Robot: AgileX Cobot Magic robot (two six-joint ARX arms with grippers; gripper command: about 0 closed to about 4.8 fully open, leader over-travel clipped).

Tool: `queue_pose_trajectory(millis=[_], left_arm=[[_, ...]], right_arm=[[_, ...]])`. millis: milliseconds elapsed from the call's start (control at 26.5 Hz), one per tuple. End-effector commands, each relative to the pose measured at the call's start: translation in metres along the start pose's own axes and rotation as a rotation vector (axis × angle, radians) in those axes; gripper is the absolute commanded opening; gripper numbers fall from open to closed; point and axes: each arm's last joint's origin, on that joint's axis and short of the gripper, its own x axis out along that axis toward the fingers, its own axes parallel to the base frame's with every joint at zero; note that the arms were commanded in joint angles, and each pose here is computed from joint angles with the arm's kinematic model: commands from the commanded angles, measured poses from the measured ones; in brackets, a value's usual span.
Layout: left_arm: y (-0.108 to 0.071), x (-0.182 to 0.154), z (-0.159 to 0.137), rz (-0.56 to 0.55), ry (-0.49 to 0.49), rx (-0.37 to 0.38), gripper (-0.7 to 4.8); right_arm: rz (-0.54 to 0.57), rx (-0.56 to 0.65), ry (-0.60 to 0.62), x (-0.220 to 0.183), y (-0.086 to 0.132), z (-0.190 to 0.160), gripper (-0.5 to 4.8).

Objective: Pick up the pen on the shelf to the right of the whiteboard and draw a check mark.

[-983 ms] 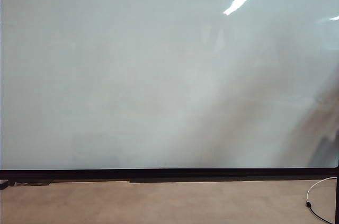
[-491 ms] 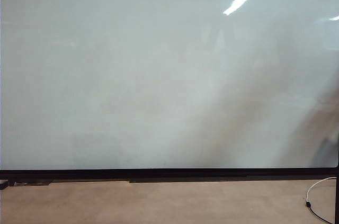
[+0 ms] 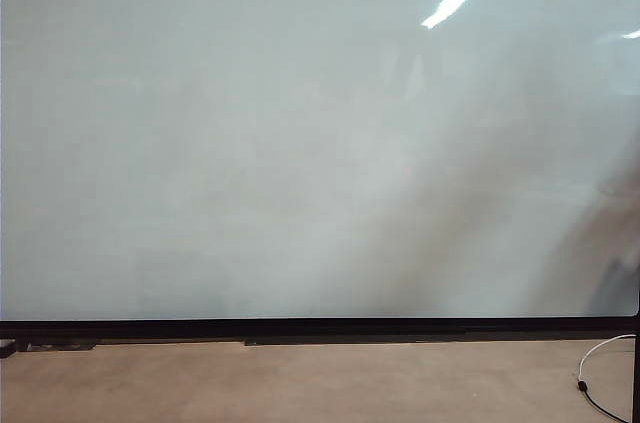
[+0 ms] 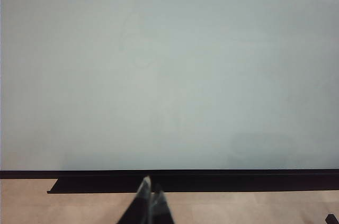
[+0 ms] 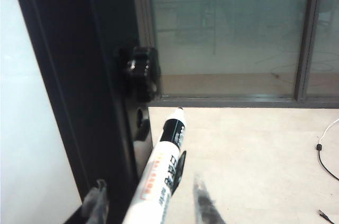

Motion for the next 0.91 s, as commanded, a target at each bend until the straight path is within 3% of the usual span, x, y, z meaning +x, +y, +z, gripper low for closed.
queue_pose_trajectory(millis=[38, 302, 416, 529, 605, 680, 794, 907], left_arm=[[0.0, -0.0002, 0.0022, -0.001, -0.015, 0.005, -0.04], [0.0, -0.0002, 0.0022, -0.001, -0.015, 0.005, -0.04], [0.0, -0.0002, 0.0022, -0.001, -0.015, 0.005, -0.05], [0.0, -0.0002, 0.0022, 0.0, -0.015, 0.005, -0.04], [0.0, -0.0002, 0.0021, -0.001, -0.015, 0.005, -0.04], [0.0, -0.0002, 0.0022, -0.001, -0.015, 0.005, -0.05], [0.0, -0.0002, 0.0022, 0.0, -0.015, 0.005, -0.04], [0.0, -0.0002, 0.0023, -0.001, -0.016, 0.005, -0.04]], right_arm=[[0.004, -0.015, -0.02, 0.0005, -0.0001, 0.0042, 2.06], [0.005, -0.016, -0.022, 0.0009, -0.0003, 0.0046, 1.94], [0.007, -0.016, -0.022, 0.0009, -0.0002, 0.0047, 1.36], [0.009, -0.016, -0.022, 0.001, 0.0, 0.0046, 1.34], [0.01, -0.017, -0.022, 0.0011, 0.0, 0.0047, 0.79], [0.014, -0.017, -0.021, 0.0011, 0.0001, 0.0047, 0.7], [0.021, -0.017, -0.021, 0.0013, 0.0006, 0.0048, 0.05], [0.025, -0.017, -0.02, 0.0013, 0.0007, 0.0048, -0.06]])
